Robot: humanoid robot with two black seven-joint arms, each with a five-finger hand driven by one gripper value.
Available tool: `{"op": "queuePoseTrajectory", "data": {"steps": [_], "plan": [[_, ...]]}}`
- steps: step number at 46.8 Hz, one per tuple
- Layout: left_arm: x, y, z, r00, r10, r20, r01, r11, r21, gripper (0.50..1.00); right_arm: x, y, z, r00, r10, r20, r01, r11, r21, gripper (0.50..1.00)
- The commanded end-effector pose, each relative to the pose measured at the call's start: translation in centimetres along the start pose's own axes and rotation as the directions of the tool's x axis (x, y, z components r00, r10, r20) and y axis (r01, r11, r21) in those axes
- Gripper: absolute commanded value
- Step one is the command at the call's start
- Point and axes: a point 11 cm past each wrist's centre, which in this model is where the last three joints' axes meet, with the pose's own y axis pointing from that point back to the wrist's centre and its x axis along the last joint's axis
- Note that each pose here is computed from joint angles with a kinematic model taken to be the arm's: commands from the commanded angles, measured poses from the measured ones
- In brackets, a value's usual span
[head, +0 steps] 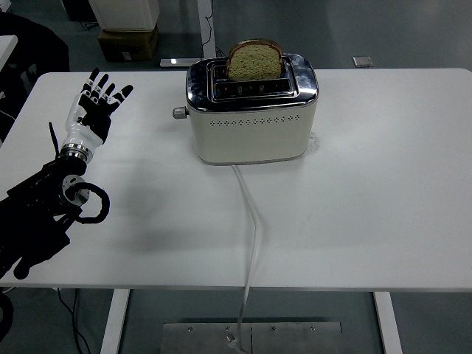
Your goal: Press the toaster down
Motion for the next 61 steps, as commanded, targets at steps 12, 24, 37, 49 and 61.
{"op": "queuePoseTrajectory", "data": {"steps": [12, 24, 37, 49, 61], "plan": [[0.4, 0.4, -0.6, 1.000, 0.007, -0.007, -0.007, 1.000, 0.009, 1.000, 0.0, 0.0, 0.0, 1.000, -0.001, 0.000, 0.001, 1.000, 0.000, 1.000], [0.5, 0.4, -0.5, 1.000, 0.010, -0.004, -0.010, 1.000, 0.007, 1.000, 0.0, 0.0, 0.0, 1.000, -0.001, 0.000, 0.001, 1.000, 0.000, 1.000], [0.6, 0.2, 0.5, 0.994, -0.038, 0.107, 0.037, 0.999, 0.011, 1.000, 0.0, 0.0, 0.0, 1.000, 0.001, 0.000, -0.001, 1.000, 0.000, 1.000], [3.4, 0.7, 3.6, 0.961, -0.096, 0.258, 0.092, 0.995, 0.027, 1.000, 0.0, 0.0, 0.0, 1.000, -0.001, 0.000, 0.001, 1.000, 0.000, 1.000], [6.6, 1.4, 7.3, 0.880, -0.122, 0.459, 0.104, 0.993, 0.064, 1.000, 0.0, 0.0, 0.0, 1.000, 0.001, 0.000, -0.001, 1.000, 0.000, 1.000]]}}
